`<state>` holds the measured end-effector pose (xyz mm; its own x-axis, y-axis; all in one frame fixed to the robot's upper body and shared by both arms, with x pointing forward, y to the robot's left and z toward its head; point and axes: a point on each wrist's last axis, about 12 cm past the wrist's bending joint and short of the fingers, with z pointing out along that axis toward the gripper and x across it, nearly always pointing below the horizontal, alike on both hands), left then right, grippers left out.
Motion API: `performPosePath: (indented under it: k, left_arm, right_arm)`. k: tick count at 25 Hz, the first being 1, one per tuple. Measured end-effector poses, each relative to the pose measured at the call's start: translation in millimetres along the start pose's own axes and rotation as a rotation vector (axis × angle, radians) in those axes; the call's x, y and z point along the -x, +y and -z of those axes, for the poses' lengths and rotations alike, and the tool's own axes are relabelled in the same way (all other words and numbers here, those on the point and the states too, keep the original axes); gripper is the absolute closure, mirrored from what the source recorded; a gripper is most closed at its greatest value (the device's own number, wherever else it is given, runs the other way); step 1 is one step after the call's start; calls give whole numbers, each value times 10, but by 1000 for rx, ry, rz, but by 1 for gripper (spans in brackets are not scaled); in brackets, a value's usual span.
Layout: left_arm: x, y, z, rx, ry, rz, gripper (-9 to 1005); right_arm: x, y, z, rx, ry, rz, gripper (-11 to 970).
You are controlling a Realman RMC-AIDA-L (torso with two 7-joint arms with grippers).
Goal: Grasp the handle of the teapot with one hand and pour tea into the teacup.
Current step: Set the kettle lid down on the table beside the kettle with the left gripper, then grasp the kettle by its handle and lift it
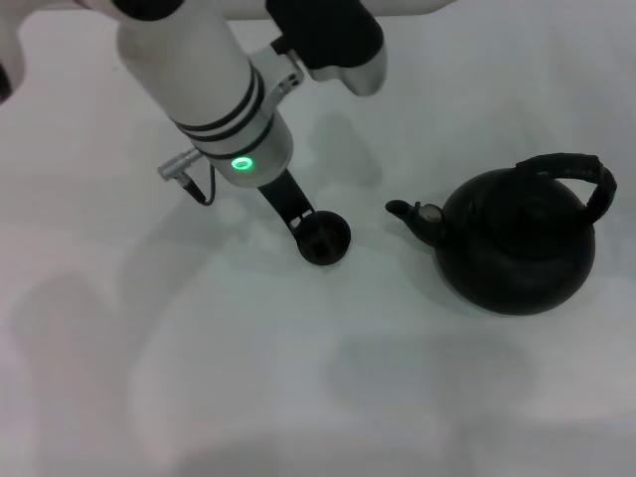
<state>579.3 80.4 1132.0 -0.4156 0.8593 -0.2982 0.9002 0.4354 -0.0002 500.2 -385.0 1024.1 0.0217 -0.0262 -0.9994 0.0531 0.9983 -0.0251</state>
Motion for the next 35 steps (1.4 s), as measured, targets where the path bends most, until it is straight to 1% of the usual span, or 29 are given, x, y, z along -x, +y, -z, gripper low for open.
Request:
performPosePath:
  k: [3, 6, 9, 11, 13, 16, 19, 20, 22, 23, 24, 25, 26, 28, 30, 31, 34, 35]
  left_arm:
    - [-86, 36, 34, 13, -13, 24, 222]
    - [-159, 40, 85, 28, -40, 32, 222]
    - [-231, 34, 177, 40, -100, 23, 222]
    - [-323, 54, 285, 52, -170, 25, 222]
    - [-426, 75, 370, 62, -234, 36, 222]
    - [-592, 114, 466, 68, -329, 60, 222]
    - [-804, 142, 488, 43, -432, 65, 221]
    - [-889, 156, 478, 38, -463, 63, 221]
    - [-1029, 176, 461, 29, -528, 62, 221]
    - [-1192, 192, 440, 25, -614, 70, 221]
    - [-1273, 199, 429, 26, -656, 79, 221]
    - [-1355, 207, 422, 28, -709, 83, 221]
    - [-1355, 207, 422, 28, -709, 83, 221]
    - [-1554, 224, 398, 31, -827, 109, 221]
    - [-1708, 227, 392, 39, -930, 128, 221]
    - [-1831, 226, 380, 51, -984, 145, 221]
    - [-2096, 195, 347, 90, -1105, 161, 221]
    - [-2157, 183, 332, 100, -1127, 166, 221]
  right_arm:
    - [7, -5, 14, 2, -8, 1, 123]
    - [10, 13, 21, 22, -12, 6, 124]
    - [14, 36, 40, 75, -10, 37, 124]
    - [19, 31, 61, 106, -8, 54, 124]
    - [38, -24, 119, 142, -7, 64, 124]
    - [110, -151, 211, 210, 4, 57, 124]
    - [198, -276, 325, 281, 51, 47, 124]
    - [247, -326, 361, 298, 71, 59, 124]
    - [326, -371, 412, 328, 112, 80, 124]
    - [410, -374, 474, 371, 167, 118, 124]
    - [410, -374, 474, 371, 167, 118, 124]
    - [442, -364, 508, 390, 191, 142, 124]
    - [457, -341, 539, 409, 214, 156, 123]
    - [500, -287, 611, 445, 262, 180, 123]
    - [553, -246, 673, 475, 300, 182, 123]
    - [576, -227, 701, 492, 324, 180, 123]
    - [644, -145, 768, 549, 392, 175, 123]
    - [655, -115, 787, 567, 407, 171, 123]
